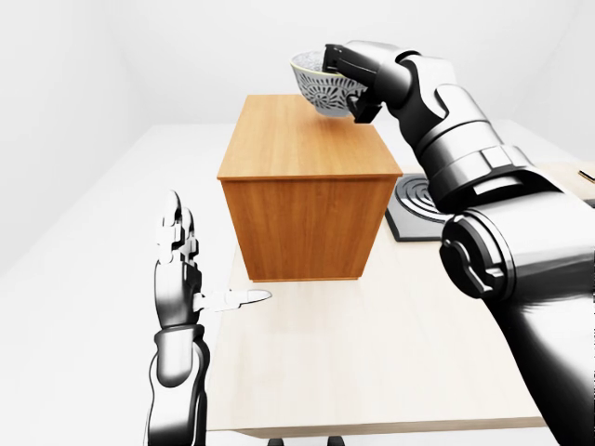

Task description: Put the bowl on the top of the cabinet.

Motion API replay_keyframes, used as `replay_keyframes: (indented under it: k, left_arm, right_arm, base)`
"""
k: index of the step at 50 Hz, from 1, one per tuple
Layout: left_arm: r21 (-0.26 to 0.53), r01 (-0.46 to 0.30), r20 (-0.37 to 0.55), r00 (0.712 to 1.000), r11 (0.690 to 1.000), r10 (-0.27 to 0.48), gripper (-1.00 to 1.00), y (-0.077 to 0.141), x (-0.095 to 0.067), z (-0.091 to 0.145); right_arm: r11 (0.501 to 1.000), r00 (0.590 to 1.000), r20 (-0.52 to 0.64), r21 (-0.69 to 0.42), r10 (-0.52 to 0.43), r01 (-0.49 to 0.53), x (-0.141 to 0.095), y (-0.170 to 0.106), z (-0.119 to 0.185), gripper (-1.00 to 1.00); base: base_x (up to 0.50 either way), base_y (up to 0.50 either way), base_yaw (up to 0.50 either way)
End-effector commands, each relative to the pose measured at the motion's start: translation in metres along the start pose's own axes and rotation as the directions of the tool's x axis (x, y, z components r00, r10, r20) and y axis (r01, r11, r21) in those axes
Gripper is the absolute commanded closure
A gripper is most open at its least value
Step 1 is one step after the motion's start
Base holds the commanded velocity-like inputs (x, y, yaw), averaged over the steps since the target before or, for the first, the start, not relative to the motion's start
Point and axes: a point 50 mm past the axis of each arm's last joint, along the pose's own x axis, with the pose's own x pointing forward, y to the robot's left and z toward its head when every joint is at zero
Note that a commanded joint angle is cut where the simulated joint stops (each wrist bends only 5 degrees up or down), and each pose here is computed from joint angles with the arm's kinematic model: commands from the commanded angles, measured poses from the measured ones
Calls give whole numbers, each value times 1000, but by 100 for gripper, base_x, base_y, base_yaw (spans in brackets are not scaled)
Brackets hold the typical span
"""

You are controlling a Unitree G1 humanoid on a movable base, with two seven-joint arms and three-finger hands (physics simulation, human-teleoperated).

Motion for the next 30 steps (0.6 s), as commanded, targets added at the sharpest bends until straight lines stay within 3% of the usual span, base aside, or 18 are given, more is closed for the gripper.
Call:
replay_keyframes:
  k: [1, 30]
  left_arm:
    - [0, -3, 6, 1000, 1000, 3, -100, 1, 0, 1]
    - [-5, 17, -12, 1000, 1000, -17, -100, -2, -3, -2]
  right_arm:
    - [1000, 999, 42, -16, 1, 0, 2, 3, 17, 100]
    - [997, 995, 65, -39, 75, -72, 7, 29, 29, 100]
  base:
    - [0, 0, 0]
    - [0, 0, 0]
